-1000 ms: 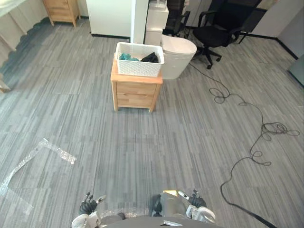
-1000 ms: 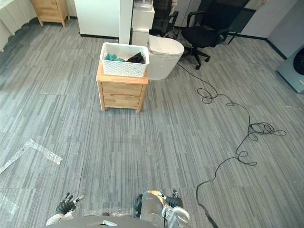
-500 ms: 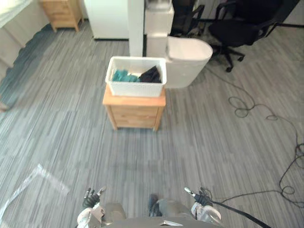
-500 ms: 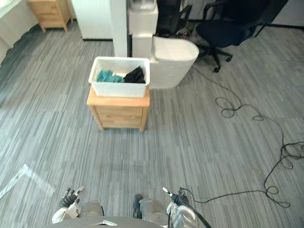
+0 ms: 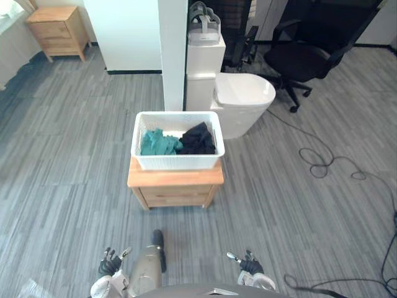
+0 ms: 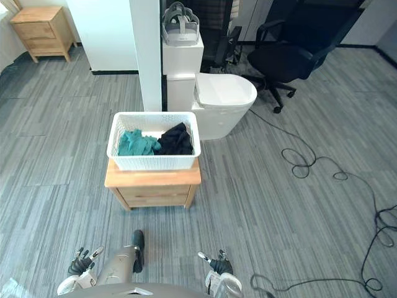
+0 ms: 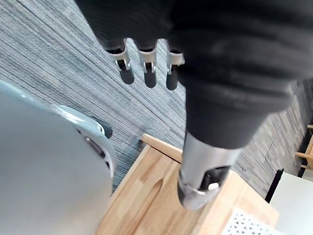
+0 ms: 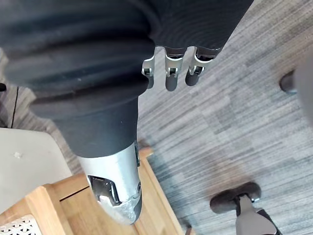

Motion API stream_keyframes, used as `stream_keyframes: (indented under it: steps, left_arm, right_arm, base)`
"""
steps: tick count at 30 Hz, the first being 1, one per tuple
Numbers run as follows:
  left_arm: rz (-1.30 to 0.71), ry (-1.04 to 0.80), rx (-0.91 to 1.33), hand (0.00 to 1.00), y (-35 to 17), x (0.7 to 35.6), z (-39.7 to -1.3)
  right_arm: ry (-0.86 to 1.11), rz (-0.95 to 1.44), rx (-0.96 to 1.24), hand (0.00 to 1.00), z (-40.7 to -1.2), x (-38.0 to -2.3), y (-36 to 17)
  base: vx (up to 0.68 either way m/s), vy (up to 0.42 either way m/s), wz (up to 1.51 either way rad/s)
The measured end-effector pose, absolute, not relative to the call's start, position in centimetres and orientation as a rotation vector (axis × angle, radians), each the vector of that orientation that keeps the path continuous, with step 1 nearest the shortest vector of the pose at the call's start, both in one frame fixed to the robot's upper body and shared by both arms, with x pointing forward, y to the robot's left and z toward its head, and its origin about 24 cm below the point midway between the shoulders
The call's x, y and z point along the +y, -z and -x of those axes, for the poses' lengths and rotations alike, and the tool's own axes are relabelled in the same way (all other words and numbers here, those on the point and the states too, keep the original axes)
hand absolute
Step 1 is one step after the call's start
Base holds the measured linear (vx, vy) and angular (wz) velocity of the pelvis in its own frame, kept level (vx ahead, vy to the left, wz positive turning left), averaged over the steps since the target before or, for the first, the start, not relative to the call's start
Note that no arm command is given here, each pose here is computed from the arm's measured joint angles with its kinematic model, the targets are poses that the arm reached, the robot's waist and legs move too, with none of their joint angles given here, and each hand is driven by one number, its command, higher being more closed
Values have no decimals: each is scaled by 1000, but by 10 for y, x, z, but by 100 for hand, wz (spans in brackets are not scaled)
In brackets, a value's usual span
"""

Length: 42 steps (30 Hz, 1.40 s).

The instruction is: Pick up the laundry basket with both hands and put the clothes into the washing machine.

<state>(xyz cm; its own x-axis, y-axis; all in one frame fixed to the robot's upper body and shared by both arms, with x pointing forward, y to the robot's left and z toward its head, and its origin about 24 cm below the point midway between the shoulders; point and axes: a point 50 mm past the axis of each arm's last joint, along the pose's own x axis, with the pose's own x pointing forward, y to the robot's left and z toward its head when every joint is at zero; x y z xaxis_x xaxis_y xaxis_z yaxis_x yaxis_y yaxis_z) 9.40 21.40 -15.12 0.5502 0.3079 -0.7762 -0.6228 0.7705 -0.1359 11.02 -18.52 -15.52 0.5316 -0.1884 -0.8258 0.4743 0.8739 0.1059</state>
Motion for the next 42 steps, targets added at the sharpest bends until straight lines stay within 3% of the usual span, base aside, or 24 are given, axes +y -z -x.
stream_keyframes:
  steps: [11,17,26,29,34,36,42]
  left_arm:
    - [389,-518,898,0,157,207,-88]
    - [444,-499,930,0,162,183,-82]
    - [420,-539,920,0,160,199,-73]
    - [506,-602,706,0,135,203,-82]
    - [473,-564,102,0,18,243,-104]
    - [421,-506,-112,0,-30,257,-109]
    - [225,-518,-435,0,-101,304,-143]
  right_arm:
    - [273,-270,866,0,-137,-171,145]
    - [308,-213,878,0,-129,-194,145]
    - [342,-208,826,0,-133,-199,138]
    - [361,-170,535,0,-169,-212,91]
    - [376,-93,134,0,-205,-230,7]
    - [352,-53,57,0,-216,-236,-11]
    - [249,18,-137,0,-268,-243,-67]
  base:
    - [308,87,-25]
    - [183,-132,7]
    - [39,-37,11]
    - [-17,51,6]
    - [-6,35,21]
    - [-7,18,5]
    - [-53,-6,18]
